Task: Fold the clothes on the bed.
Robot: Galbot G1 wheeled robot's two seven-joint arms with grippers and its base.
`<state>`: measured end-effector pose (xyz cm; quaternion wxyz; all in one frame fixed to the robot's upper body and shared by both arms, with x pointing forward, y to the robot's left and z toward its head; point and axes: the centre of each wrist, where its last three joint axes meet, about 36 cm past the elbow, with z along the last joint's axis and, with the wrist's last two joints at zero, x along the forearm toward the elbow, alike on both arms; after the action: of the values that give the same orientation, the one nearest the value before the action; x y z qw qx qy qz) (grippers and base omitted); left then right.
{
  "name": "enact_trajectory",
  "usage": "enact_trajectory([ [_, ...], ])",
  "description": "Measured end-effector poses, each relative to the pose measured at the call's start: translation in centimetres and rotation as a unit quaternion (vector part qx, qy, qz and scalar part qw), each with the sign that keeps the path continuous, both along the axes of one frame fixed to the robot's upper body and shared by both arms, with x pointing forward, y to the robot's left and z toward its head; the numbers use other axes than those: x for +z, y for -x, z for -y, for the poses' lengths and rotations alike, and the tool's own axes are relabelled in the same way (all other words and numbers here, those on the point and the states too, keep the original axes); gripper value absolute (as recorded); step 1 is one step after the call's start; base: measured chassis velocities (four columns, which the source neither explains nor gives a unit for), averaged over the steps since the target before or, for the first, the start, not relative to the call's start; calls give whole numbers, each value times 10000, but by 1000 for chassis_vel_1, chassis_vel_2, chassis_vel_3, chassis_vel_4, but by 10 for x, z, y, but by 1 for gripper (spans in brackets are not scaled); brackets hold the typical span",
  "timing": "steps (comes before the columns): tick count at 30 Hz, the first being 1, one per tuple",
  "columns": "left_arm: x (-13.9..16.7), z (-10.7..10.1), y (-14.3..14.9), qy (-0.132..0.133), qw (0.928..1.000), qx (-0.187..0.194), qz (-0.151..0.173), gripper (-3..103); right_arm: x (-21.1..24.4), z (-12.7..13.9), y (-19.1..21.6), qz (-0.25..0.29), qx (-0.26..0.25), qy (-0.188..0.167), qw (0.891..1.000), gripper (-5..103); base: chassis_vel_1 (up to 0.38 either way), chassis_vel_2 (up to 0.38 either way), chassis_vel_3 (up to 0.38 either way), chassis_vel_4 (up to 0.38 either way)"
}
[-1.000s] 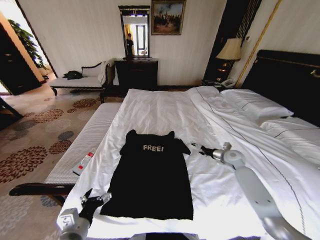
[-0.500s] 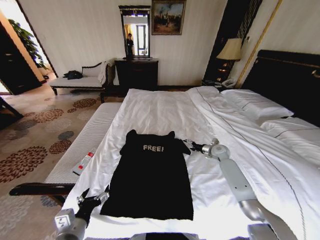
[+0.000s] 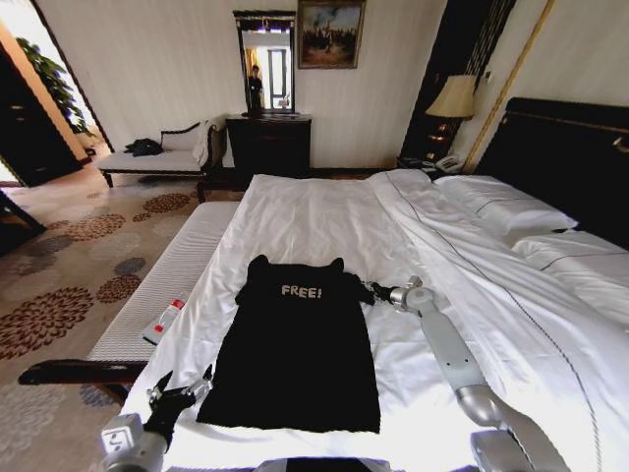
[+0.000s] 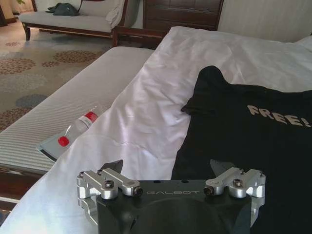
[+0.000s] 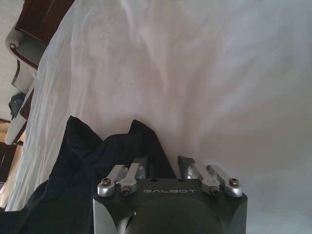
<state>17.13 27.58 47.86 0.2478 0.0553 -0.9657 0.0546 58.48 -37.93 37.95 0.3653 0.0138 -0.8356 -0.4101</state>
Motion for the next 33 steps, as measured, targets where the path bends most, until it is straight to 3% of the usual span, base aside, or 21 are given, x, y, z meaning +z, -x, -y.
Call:
enact_trajectory([
  [7,-1,3,2,55,10000,-15,-41,100,2,5,5,54,52,81,9999,15,0,0,0,0],
  [9,-1,3,2,57,10000,-9,-45,100,3,3,6,71,75,97,9999,4,0,0,0,0],
  [19,1,2,0,104,9999,16,-11,100,10,-1,11,215,187,234,9993,0,0,0,0,0],
  [22,2,1,-1,128,9999,42,10,100,16,-1,17,518,187,739,9957,0,0,0,0,0],
  [23,2,1,-1,128,9999,42,10,100,16,-1,17,518,187,739,9957,0,0,0,0,0],
  [27,4,-1,-4,185,9998,77,64,100,28,4,29,1231,169,1592,9794,0,0,0,0,0],
  [33,3,0,-6,248,9996,79,87,100,28,7,46,1784,176,2127,9605,0,0,0,0,0],
])
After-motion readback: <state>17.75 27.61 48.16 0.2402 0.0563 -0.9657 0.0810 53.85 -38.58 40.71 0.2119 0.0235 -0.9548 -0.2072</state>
